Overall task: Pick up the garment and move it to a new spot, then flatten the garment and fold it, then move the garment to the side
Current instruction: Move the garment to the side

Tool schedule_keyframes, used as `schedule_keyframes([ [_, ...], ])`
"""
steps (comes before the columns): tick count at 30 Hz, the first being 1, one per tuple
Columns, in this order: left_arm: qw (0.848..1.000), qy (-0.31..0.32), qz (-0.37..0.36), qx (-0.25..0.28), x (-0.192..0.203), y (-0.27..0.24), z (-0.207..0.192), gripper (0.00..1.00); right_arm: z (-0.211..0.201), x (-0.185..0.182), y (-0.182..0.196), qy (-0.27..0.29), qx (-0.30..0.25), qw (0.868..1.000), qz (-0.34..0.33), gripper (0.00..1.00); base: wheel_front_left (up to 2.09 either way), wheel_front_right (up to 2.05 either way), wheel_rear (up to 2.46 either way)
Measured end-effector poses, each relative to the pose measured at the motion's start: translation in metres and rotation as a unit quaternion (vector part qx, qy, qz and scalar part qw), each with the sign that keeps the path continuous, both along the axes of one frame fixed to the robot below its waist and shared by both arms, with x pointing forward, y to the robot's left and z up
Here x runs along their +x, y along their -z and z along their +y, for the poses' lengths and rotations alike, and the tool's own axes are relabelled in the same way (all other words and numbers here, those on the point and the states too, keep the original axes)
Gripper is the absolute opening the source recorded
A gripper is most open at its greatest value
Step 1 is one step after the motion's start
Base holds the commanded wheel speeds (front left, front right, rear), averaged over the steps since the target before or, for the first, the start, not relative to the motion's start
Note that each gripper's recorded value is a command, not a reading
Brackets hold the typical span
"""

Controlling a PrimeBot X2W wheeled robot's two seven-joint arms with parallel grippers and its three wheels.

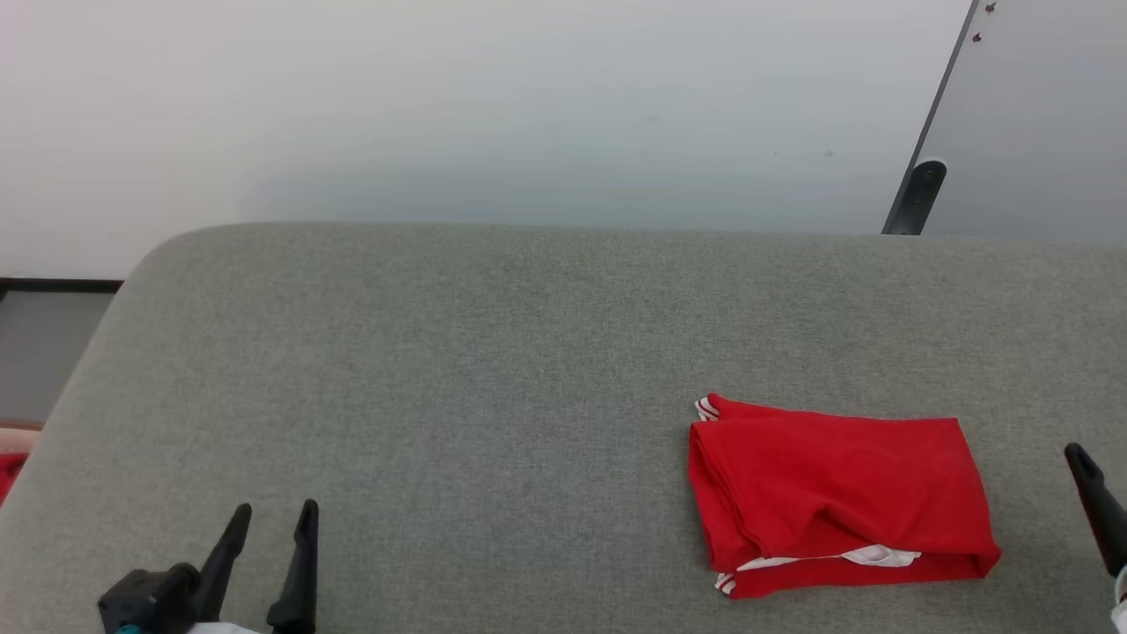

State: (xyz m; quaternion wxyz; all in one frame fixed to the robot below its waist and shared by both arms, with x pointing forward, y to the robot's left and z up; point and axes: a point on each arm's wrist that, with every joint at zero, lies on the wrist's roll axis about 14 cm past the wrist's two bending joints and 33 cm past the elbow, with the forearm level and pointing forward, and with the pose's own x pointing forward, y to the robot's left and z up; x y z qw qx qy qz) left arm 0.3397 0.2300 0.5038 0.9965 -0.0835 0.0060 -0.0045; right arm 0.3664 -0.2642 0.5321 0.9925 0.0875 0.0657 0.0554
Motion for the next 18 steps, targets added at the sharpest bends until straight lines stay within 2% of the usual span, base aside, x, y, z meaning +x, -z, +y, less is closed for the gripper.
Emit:
schedule_keyframes([
  [3,1.000,-0.001,0.002,-0.001,0.000,0.001,-0.001,1.00,0.007,0.002,0.006,-0.013,-0.004,1.000,0.019,1.00,0.00,0.00,0.00],
  [7,1.000,-0.001,0.006,-0.008,0.004,0.004,-0.004,1.00,0.009,0.007,0.033,-0.039,-0.035,0.993,0.110,1.00,0.00,0.00,0.00],
  [11,1.000,-0.001,0.012,-0.016,0.012,0.009,-0.008,1.00,0.010,0.012,0.063,-0.062,-0.059,0.970,0.227,1.00,0.00,0.00,0.00],
  [12,1.000,-0.001,0.012,-0.016,0.012,0.009,-0.008,1.00,0.010,0.012,0.063,-0.062,-0.059,0.970,0.227,1.00,0.00,0.00,0.00],
  [13,1.000,-0.001,0.015,-0.022,0.016,0.013,-0.010,1.00,0.008,0.015,0.073,-0.072,-0.076,0.953,0.285,1.00,0.00,0.00,0.00],
  [14,1.000,-0.003,0.018,-0.024,0.018,0.016,-0.010,1.00,0.007,0.016,0.077,-0.075,-0.082,0.944,0.309,1.00,0.00,0.00,0.00],
  [18,0.999,-0.009,0.028,-0.034,0.025,0.026,-0.011,1.00,0.005,0.035,0.080,-0.077,-0.106,0.923,0.362,1.00,0.00,0.00,0.00],
])
